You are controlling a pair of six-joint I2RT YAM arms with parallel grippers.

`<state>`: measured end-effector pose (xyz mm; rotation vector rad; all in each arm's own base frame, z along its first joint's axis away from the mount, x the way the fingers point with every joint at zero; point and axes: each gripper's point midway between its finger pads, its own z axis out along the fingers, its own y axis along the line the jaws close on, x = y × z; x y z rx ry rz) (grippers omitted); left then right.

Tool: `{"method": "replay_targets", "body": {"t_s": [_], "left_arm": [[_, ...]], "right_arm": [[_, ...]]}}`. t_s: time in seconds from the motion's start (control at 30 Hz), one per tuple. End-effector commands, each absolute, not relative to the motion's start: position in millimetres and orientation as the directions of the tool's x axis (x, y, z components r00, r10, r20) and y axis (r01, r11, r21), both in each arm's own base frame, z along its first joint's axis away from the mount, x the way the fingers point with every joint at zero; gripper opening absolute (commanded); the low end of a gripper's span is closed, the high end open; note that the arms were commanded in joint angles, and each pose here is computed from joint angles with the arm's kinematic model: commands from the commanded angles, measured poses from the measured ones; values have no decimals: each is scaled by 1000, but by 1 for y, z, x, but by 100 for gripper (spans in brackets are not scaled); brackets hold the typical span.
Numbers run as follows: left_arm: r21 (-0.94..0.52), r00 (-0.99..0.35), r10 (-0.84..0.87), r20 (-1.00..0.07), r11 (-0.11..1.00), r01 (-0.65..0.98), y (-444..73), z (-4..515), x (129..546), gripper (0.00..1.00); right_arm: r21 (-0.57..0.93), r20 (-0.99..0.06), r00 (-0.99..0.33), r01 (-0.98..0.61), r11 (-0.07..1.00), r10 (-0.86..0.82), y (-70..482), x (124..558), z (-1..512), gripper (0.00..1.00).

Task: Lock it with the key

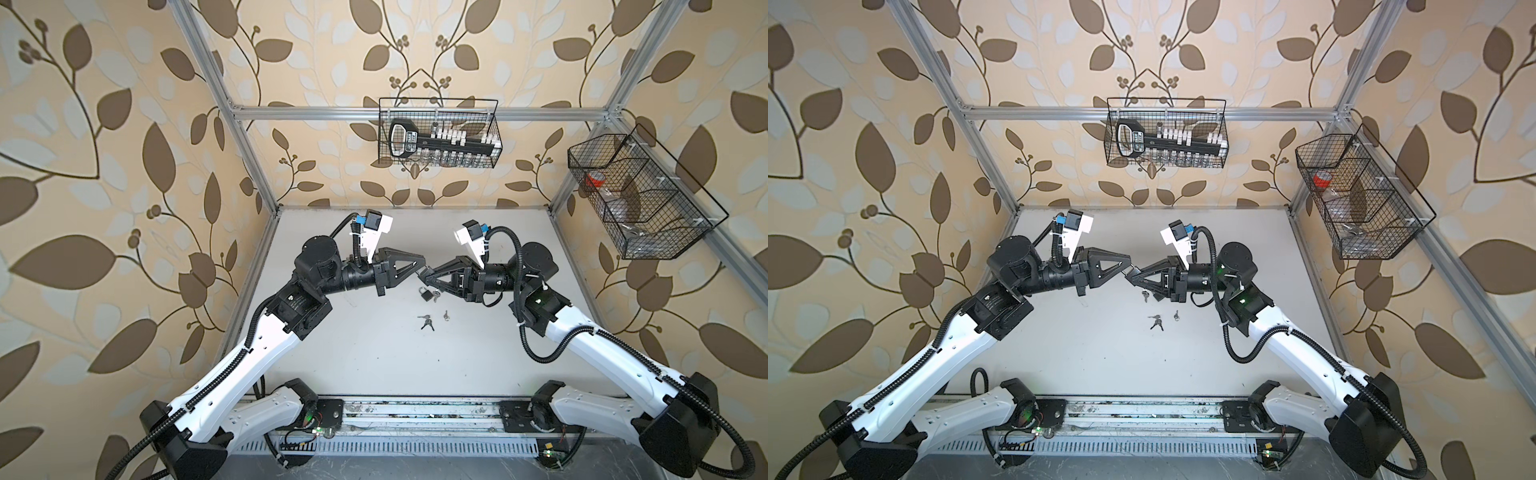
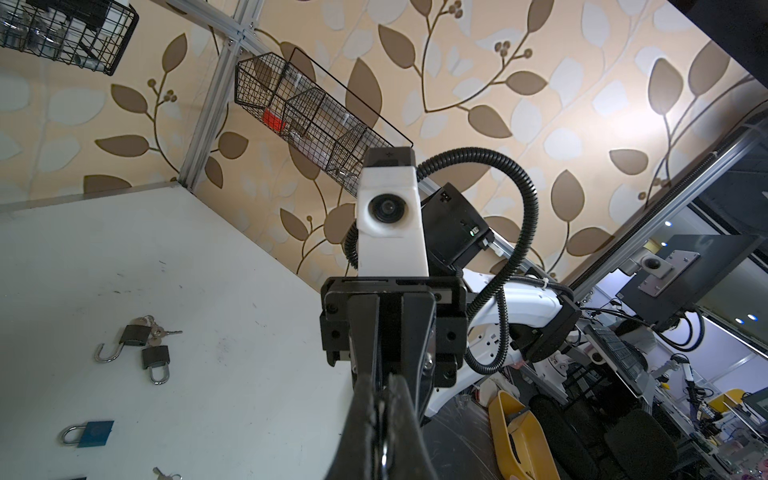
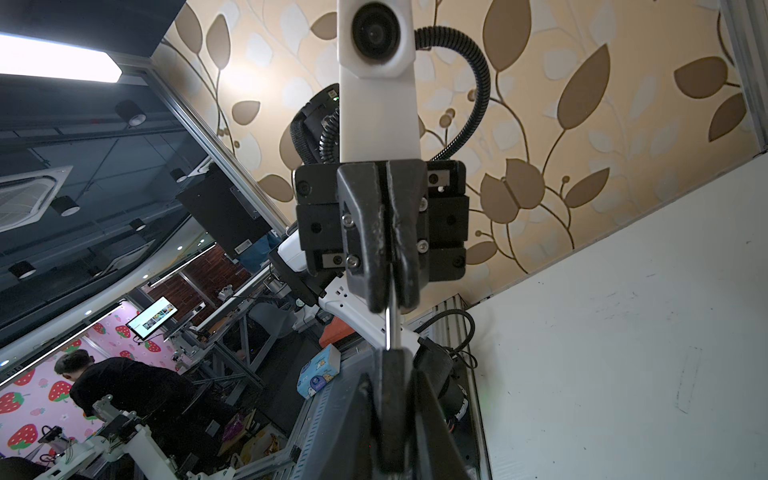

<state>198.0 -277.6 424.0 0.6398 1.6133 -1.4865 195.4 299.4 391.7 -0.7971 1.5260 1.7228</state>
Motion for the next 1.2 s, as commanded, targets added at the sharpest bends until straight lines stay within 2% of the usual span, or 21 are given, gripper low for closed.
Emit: {"method": "replay_targets", "body": {"t_s": [0.0, 0.2, 0.33, 0.43, 0.63, 0.83, 0.93, 1.1, 1.17], "left_arm": [[-559, -547, -115, -829, 159, 814, -286, 406, 195, 0], [-575, -564, -113, -818, 147, 805, -289, 401, 190, 0], [-575, -565, -109, -818, 145, 805, -289, 399, 188, 0], [-575, -565, -108, -818, 142, 805, -290, 398, 187, 0], [-577, -568, -102, -816, 134, 805, -292, 394, 187, 0], [-575, -568, -93, -818, 121, 809, -295, 394, 183, 0], [-575, -569, -81, -818, 109, 811, -299, 393, 179, 0], [-565, -563, -47, -825, 84, 821, -307, 390, 167, 0], [-567, -566, -37, -824, 76, 820, -309, 388, 164, 0]], "right_arm": [[456, -870, -465, -885, -88, 164, 298, 193, 426, 0], [438, -879, -438, -898, -43, 186, 297, 201, 425, 0], [444, -875, -445, -895, -51, 190, 297, 201, 427, 0], [451, -869, -455, -890, -68, 196, 296, 197, 431, 0], [457, -842, -487, -872, -175, 231, 289, 180, 450, 0], [456, -838, -489, -871, -184, 240, 289, 181, 454, 0], [452, -853, -464, -886, -108, 237, 292, 193, 448, 0], [409, -894, -377, -907, 100, 241, 293, 223, 441, 0], [389, -903, -352, -914, 120, 249, 293, 227, 446, 0]]}}
